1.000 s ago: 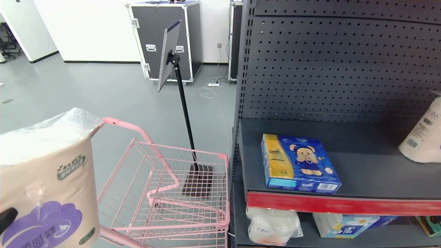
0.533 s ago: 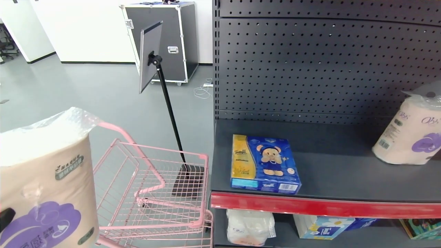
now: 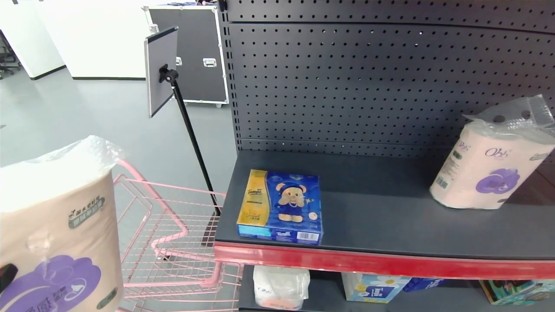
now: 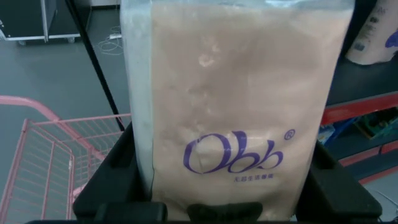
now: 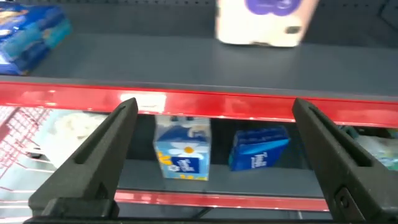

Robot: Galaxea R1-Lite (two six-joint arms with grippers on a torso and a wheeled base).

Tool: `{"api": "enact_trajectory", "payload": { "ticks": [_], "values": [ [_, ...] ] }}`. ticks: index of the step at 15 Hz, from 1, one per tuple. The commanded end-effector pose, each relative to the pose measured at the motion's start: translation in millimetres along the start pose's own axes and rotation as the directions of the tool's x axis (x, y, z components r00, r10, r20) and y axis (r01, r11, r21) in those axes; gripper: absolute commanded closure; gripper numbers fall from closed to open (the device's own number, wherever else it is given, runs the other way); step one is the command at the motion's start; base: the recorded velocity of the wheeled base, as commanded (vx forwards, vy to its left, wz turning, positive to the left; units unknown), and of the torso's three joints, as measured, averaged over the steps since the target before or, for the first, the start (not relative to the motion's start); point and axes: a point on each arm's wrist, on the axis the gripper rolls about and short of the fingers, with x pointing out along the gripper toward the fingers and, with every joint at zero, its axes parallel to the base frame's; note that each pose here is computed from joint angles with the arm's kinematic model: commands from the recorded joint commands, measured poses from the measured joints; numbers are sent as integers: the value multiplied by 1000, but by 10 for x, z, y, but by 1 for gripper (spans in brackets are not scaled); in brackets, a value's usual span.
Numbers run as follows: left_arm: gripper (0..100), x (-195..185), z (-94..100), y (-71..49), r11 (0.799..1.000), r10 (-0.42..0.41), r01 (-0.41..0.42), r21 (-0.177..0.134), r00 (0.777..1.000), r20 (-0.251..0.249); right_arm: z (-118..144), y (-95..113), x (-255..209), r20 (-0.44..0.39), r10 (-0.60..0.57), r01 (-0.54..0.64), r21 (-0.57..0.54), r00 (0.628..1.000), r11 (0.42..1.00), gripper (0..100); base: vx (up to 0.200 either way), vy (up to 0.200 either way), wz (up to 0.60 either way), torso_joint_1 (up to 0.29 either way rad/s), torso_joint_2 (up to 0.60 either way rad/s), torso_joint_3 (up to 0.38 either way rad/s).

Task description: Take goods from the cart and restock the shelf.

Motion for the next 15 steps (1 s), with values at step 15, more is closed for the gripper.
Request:
{"api": "enact_trajectory", "payload": {
  "ticks": [15],
  "values": [
    [100,2,8,0,999,-3,3,33,1000,2,0,0,0,-1,3,-3,0,1000,1000,0,0,-200,0,1,4,2]
  ]
}}
